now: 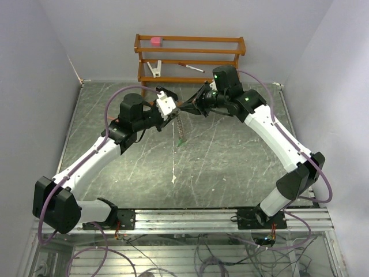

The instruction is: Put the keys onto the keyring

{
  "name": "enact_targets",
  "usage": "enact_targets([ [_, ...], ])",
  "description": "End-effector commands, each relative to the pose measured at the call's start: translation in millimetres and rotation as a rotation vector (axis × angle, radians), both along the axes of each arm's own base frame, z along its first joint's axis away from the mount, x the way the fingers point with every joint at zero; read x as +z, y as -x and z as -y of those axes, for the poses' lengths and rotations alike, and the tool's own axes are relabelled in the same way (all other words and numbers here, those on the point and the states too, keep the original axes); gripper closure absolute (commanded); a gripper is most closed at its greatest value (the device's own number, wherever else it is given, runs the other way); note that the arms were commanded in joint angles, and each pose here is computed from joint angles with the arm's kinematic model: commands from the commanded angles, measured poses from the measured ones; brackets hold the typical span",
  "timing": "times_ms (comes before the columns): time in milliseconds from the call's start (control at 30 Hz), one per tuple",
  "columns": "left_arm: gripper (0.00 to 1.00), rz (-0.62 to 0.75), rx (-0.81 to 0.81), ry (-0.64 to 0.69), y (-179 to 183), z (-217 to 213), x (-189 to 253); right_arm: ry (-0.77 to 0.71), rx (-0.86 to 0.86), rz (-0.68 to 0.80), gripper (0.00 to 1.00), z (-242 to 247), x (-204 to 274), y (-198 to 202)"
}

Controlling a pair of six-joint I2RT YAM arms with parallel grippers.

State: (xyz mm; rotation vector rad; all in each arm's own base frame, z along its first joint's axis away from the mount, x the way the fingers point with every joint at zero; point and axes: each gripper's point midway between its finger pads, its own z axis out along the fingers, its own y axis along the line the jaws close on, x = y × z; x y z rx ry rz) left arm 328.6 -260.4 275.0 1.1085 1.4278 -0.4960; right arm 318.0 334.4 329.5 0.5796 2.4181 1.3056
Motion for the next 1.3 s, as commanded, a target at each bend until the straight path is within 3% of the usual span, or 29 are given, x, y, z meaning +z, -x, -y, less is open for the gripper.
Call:
enact_targets([
  [0, 0.75, 0.133, -0.015, -0.038, -9.7, -2.6, 10.9, -0.078, -0.011, 0.029, 1.0, 9.3, 30.6, 6.6],
  [133, 0.69, 0.147, -0.032, -0.061, -12.3, -2.4, 11.5, -0.112, -0.071, -0.005, 1.0, 20.0, 27.9, 4.0],
  [200, 0.56, 0.153, -0.038, -0.076, -11.6, -4.1, 12.4, -0.143, -0.091, -0.008, 1.0, 23.8, 30.8, 3.1],
  [333, 0.42, 0.199, -0.025, -0.09, -10.7, -12.1, 23.1, -0.159, -0.121, -0.024, 1.0, 27.1, 29.2, -0.1],
  [500, 0.43, 0.303, -0.109, -0.026, 6.1, -4.3, 64.2, -0.165, -0.129, -0.03, 1.0, 25.6, 29.2, -2.7],
  [700, 0.44, 0.302, -0.144, 0.051, 11.5, 4.0, 96.5, -0.163, -0.138, -0.036, 1.0, 24.8, 26.7, -5.6],
  [833, 0.44, 0.293, -0.252, 0.057, 30.0, 15.1, 99.2, -0.168, -0.141, -0.041, 1.0, 22.8, 25.3, -8.1],
  [1267, 0.46, 0.268, -0.348, -0.007, 44.7, 21.8, 86.2, -0.155, -0.152, -0.034, 1.0, 22.8, 21.9, -11.6],
])
